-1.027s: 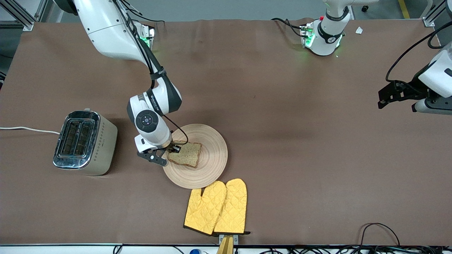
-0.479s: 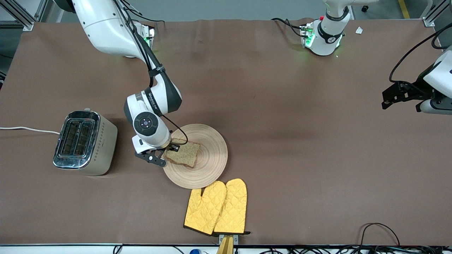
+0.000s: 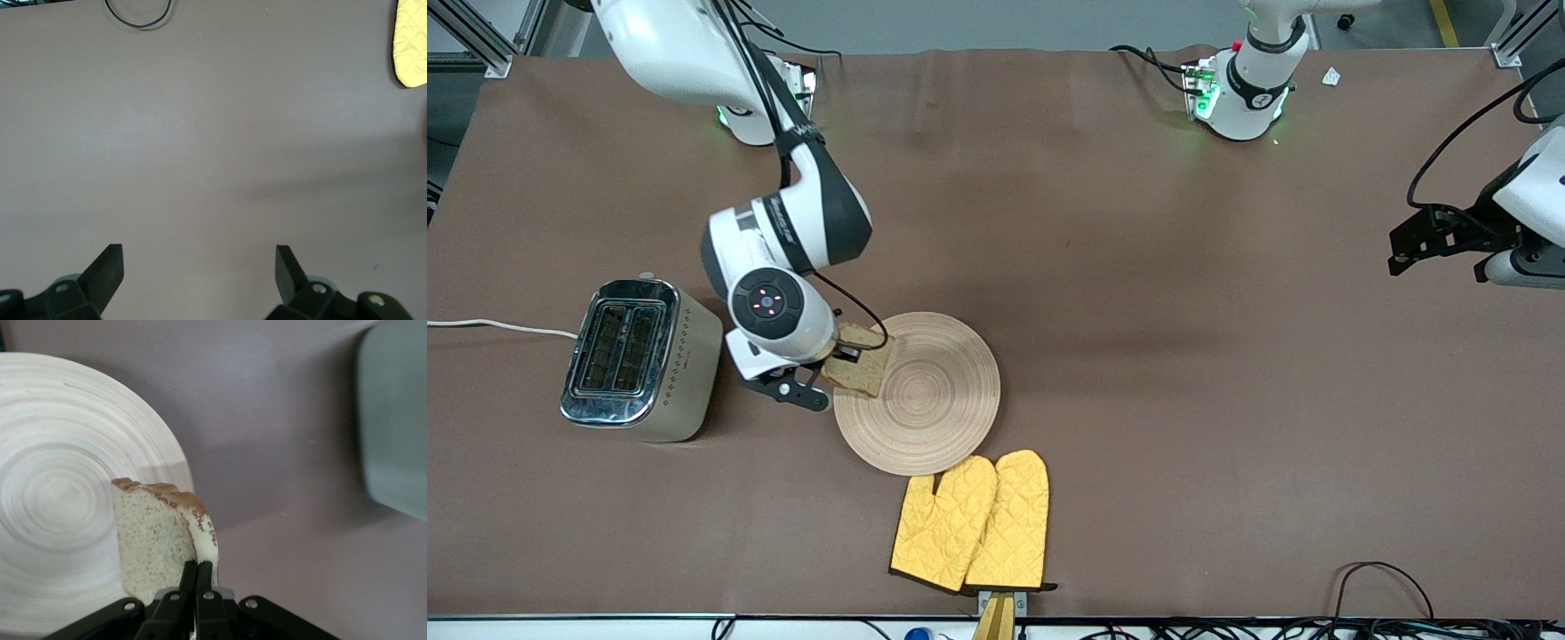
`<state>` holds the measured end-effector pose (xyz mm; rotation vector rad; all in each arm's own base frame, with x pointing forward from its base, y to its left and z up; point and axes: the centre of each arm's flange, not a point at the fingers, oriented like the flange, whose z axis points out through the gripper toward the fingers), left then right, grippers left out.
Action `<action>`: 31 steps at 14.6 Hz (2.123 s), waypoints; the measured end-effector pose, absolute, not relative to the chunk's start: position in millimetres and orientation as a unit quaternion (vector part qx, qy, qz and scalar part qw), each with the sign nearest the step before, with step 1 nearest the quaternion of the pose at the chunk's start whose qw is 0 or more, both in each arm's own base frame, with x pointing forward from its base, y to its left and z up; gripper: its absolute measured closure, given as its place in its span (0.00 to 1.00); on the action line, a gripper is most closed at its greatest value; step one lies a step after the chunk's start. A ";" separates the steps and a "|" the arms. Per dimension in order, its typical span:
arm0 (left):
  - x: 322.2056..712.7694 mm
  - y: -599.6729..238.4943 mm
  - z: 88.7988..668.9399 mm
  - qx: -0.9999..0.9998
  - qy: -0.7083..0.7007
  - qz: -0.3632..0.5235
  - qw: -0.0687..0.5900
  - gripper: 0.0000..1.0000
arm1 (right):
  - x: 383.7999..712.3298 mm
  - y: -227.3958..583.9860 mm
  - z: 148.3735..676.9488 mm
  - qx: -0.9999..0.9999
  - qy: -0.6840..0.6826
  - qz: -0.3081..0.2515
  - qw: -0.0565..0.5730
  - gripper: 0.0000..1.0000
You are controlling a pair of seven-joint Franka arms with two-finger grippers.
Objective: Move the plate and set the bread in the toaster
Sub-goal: 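Lift the bread slice with the right gripper and carry it over the toaster, then lower the bread into a toaster slot with the right gripper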
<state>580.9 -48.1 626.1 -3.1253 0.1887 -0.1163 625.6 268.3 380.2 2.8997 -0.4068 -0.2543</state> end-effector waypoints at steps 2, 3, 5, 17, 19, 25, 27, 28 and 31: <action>581.0 -48.2 626.8 -0.997 0.060 -0.038 0.004 0.00 | 627.8 240.8 419.2 0.978 -0.104 -0.096 0.151 0.98; 581.0 -48.2 626.9 -0.997 0.060 -0.038 0.004 0.00 | 628.2 226.5 432.5 0.974 -0.083 -0.096 0.186 0.98; 581.0 -48.1 627.0 -0.997 0.060 -0.039 0.004 0.00 | 629.1 203.8 448.5 0.961 -0.045 -0.093 0.256 0.98; 581.0 -48.3 627.1 -0.997 0.060 -0.039 0.004 0.00 | 640.2 122.8 441.9 0.881 -0.013 -0.107 0.461 0.98; 581.1 -48.0 627.1 -0.997 0.060 -0.039 0.004 0.00 | 642.4 111.0 427.4 0.876 -0.006 -0.109 0.470 0.98; 581.1 -47.9 627.1 -0.997 0.060 -0.039 0.004 0.00 | 644.4 104.1 416.6 0.869 0.006 -0.103 0.484 0.98; 581.1 -47.9 627.1 -0.997 0.060 -0.039 0.004 0.00 | 644.6 101.6 413.9 0.868 0.007 -0.104 0.486 0.98; 581.1 -47.9 627.1 -0.997 0.060 -0.039 0.004 0.00 | 644.7 100.4 411.8 0.868 0.009 -0.104 0.485 0.98; 581.1 -47.9 627.1 -0.997 0.060 -0.039 0.004 0.00 | 644.8 95.9 402.0 0.870 0.011 -0.100 0.483 0.98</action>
